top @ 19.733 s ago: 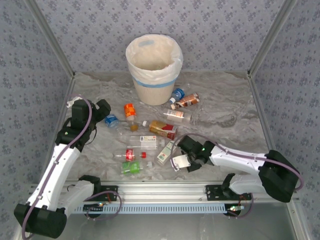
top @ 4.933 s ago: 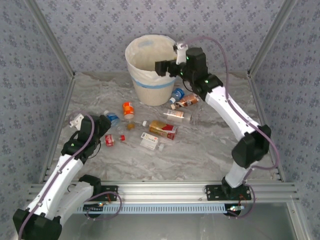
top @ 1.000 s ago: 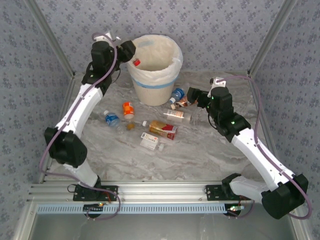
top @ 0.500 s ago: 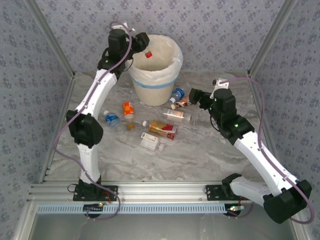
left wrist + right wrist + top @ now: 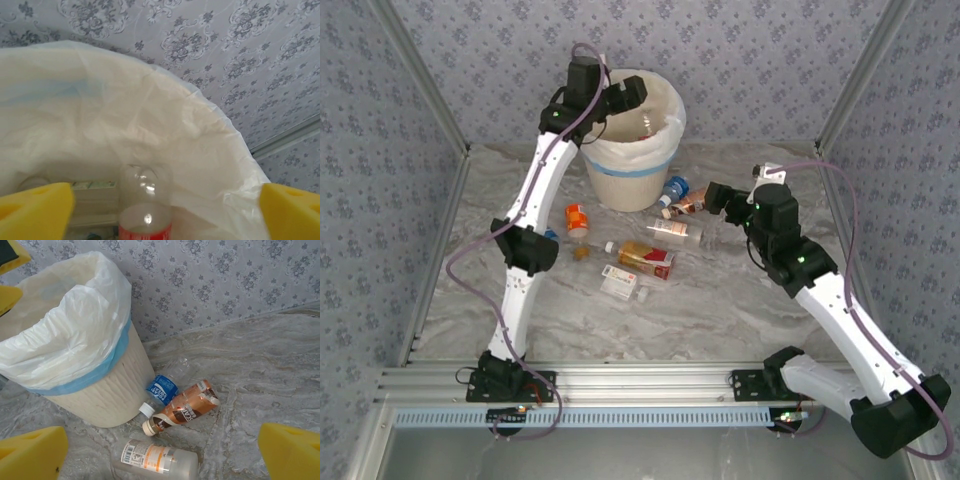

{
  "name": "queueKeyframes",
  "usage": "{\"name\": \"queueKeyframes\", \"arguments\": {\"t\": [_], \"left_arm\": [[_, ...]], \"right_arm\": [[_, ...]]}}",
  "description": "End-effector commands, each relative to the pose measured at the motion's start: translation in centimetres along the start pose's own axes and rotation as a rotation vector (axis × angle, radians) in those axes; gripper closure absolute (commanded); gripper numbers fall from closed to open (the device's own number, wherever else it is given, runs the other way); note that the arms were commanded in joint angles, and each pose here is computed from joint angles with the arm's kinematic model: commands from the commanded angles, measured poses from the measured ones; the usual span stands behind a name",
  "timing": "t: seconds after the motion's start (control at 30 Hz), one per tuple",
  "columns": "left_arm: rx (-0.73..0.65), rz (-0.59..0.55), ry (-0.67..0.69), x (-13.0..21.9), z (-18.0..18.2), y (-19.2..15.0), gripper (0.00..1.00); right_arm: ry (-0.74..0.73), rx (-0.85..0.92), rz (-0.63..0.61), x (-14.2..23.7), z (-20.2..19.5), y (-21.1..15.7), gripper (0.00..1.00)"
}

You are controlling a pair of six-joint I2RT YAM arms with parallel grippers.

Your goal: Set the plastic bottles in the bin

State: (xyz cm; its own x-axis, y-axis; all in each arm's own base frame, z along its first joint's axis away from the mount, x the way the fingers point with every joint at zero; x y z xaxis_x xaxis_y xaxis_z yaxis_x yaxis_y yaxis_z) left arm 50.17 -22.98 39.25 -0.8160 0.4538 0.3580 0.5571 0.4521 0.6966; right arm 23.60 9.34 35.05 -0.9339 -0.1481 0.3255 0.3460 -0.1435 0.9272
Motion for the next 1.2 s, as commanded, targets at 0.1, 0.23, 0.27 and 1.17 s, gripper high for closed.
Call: {"name": "queueKeyframes", "arguments": {"t": [0.1, 0.23, 0.27, 1.17], "left_arm": [[-0.057, 0.009, -0.015, 2.5, -1.2, 0.7, 0.00], [-0.075, 0.039, -0.040, 4.8, -2.2, 1.1, 0.01], [-0.085, 0.049, -0.047, 5.7, -2.6, 1.2, 0.00], [-0.134, -0.209, -0.099, 19.9, 0.1, -4.4, 0.00]], "right_arm": [[-0.041, 0.024, 0.026, -0.6, -0.5, -0.8, 0.00], [-0.020, 0.034, 0.046, -1.2, -0.2, -1.0, 0.00], [-0.014, 0.046, 0.052, -1.4, -0.1, -1.0, 0.00], [0.444, 0.546, 0.559, -5.8, 7.3, -11.8, 0.01]]}}
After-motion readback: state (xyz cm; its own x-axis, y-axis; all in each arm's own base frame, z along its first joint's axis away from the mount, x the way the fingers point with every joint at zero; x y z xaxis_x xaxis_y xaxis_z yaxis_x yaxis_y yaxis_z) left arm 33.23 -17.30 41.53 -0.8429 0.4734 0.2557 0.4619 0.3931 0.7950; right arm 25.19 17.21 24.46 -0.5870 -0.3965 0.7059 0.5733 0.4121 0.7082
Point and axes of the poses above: each hand's point on the last joint's axis, 136 mm out from that joint toward the fingers, its own x axis back along the fingers, its own z axis along the line the jaws close on, y = z × x, the point moved 10 cm from there along x, back along the fingers, and after that the axes turned 8 degrees about x, right-handed, at the moved point
